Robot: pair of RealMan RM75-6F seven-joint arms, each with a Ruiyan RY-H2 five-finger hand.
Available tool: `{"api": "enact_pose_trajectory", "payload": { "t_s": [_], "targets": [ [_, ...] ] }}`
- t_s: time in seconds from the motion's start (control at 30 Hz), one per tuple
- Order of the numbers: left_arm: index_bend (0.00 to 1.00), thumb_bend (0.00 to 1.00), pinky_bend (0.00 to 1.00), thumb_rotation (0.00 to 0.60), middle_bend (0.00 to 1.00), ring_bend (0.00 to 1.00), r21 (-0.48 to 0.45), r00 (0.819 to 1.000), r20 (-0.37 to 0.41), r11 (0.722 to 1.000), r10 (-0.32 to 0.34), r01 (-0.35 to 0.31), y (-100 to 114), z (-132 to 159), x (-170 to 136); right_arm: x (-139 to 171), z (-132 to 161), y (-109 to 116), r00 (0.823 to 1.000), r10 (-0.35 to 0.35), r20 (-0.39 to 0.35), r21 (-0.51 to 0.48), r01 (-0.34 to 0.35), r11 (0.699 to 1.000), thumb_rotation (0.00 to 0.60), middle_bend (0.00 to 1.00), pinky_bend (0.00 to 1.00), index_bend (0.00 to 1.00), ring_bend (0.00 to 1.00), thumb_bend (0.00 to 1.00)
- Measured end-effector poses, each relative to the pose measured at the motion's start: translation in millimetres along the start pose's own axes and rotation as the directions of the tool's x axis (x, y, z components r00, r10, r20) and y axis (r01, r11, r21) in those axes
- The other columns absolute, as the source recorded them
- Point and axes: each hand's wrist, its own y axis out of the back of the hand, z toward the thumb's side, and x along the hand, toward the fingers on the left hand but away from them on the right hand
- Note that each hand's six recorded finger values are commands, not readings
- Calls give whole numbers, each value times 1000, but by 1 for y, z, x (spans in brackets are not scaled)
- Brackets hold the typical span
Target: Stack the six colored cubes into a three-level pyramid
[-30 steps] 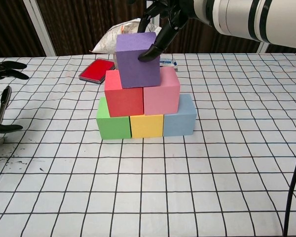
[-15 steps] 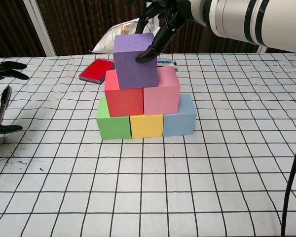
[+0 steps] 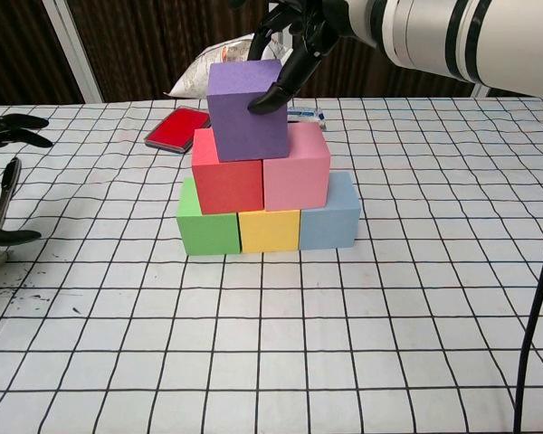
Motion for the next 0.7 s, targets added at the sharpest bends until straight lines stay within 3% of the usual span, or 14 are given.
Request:
{"api": "enact_pose_trajectory", "payload": {
  "t_s": [0.47,0.7],
  "targets": [
    [95,0,7,600,130,0,-1,1000,0,1000,0,0,1,0,0,0,-1,-1,1000,4,2,3,-4,1000,600,413,0,0,50,182],
    [94,0,7,600,130,0,-2,1000,0,1000,0,0,1,0,0,1,-2,-2,1000,9,2,4,-9,1000,600,306,0,0,46,159]
  ]
}}
